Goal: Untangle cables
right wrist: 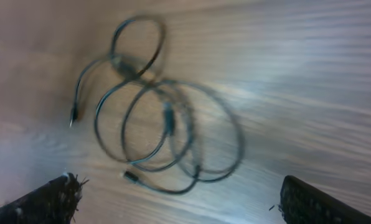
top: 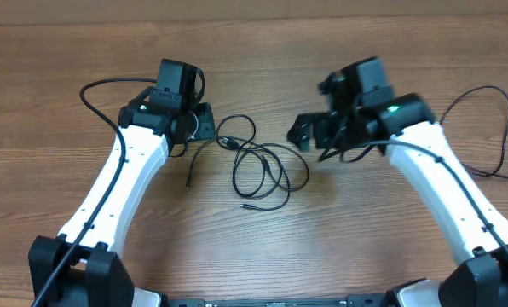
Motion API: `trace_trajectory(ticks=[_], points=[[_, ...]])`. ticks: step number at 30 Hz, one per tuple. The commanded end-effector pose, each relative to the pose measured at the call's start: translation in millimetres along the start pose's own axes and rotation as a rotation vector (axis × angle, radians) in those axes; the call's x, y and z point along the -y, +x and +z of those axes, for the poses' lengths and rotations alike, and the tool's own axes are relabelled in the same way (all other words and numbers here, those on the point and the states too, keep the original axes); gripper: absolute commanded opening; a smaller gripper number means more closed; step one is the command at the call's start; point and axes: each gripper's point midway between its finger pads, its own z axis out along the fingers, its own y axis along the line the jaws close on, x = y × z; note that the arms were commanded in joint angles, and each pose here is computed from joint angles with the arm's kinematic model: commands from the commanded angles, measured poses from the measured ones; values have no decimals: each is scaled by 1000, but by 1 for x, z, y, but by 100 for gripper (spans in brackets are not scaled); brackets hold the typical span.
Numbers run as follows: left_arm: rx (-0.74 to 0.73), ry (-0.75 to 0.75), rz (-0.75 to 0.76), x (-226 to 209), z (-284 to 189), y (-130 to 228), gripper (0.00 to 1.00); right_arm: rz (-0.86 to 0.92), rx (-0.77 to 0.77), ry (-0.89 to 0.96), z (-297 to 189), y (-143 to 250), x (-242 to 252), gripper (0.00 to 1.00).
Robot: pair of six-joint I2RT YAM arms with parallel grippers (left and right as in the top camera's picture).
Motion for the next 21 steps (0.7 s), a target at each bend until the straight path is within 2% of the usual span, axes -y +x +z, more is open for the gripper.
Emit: trace_trajectory(ticks=[1,4,9,16,18,21], points=[[-36,-99,-147,-32,20,1,40,-102,-16,-60,25,21,-30,100],[-72,-125,-229,-53,31,2,41,-162,-1,-98,46,31,-49,99],[-132,-104,-294,-69,43,7,42,-190,60,-171,76,41,-78,91],[-143,-111,-294,-73,43,8,42,-111,76,-217,130,55,-94,89],[-144,-108,-295,-73,43,9,42,-98,71,-226,144,57,-97,86],[-147,-109,-295,-73,42,9,41,-100,70,-236,160,59,-99,77]])
